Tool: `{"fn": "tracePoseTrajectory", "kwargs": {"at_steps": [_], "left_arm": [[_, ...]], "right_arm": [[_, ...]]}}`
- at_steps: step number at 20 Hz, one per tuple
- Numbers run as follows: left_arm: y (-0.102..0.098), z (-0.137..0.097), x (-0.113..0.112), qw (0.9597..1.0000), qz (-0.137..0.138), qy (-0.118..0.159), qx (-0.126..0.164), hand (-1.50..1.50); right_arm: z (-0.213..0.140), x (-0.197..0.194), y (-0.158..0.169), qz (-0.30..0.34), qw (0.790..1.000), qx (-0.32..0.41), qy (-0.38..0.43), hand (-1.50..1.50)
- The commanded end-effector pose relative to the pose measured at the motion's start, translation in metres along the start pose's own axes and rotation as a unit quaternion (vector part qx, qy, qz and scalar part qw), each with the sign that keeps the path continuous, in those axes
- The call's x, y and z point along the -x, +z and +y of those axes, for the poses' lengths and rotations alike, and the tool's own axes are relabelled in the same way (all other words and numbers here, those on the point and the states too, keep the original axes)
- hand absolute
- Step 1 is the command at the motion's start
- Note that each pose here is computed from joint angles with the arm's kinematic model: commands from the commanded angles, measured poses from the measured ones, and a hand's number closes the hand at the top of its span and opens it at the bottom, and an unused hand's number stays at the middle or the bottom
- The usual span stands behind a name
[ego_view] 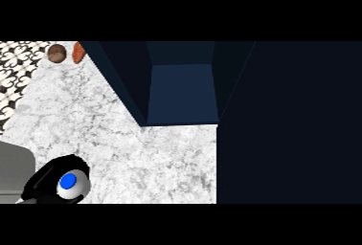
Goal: Pick up the bottled water, place it into the cabinet and close the cabinet
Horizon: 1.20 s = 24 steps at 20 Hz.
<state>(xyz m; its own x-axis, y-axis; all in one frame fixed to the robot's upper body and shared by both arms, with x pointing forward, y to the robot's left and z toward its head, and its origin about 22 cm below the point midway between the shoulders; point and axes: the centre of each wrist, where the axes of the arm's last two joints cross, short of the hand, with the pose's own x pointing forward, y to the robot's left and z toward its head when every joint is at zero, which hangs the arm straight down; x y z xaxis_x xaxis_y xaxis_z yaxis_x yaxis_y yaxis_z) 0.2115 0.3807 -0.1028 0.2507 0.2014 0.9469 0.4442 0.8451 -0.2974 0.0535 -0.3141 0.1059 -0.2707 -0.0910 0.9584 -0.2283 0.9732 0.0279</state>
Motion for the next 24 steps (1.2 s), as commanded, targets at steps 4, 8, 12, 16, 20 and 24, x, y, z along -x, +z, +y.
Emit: {"fn": "tracePoseTrajectory", "kwargs": {"at_steps": [4,8,12,16,20,24], "left_arm": [[-0.013,-0.020,0.033,0.9677,-0.142,0.054,-0.201,1.50],[-0.020,-0.021,0.028,0.9379,-0.203,0.033,-0.279,1.50],[-0.029,-0.026,0.021,0.9352,-0.234,-0.011,-0.265,1.50],[-0.066,-0.045,0.008,0.9470,-0.217,-0.010,-0.237,1.50],[-0.086,-0.070,0.003,0.9498,-0.221,-0.017,-0.221,1.50],[-0.117,-0.086,-0.016,0.9548,-0.215,-0.027,-0.204,1.50]], "right_arm": [[0.007,-0.026,-0.001,-0.031,0.999,-0.014,0.008,-1.50],[0.018,-0.040,0.001,-0.030,0.999,-0.019,-0.004,-1.50],[0.020,-0.048,0.007,-0.022,1.000,-0.017,-0.002,-1.50],[0.003,-0.047,0.004,-0.024,1.000,-0.008,0.004,-1.50],[0.003,-0.053,0.008,-0.023,1.000,-0.016,0.009,-1.50],[0.012,-0.049,0.010,-0.037,0.999,-0.004,0.005,-1.50]]}}
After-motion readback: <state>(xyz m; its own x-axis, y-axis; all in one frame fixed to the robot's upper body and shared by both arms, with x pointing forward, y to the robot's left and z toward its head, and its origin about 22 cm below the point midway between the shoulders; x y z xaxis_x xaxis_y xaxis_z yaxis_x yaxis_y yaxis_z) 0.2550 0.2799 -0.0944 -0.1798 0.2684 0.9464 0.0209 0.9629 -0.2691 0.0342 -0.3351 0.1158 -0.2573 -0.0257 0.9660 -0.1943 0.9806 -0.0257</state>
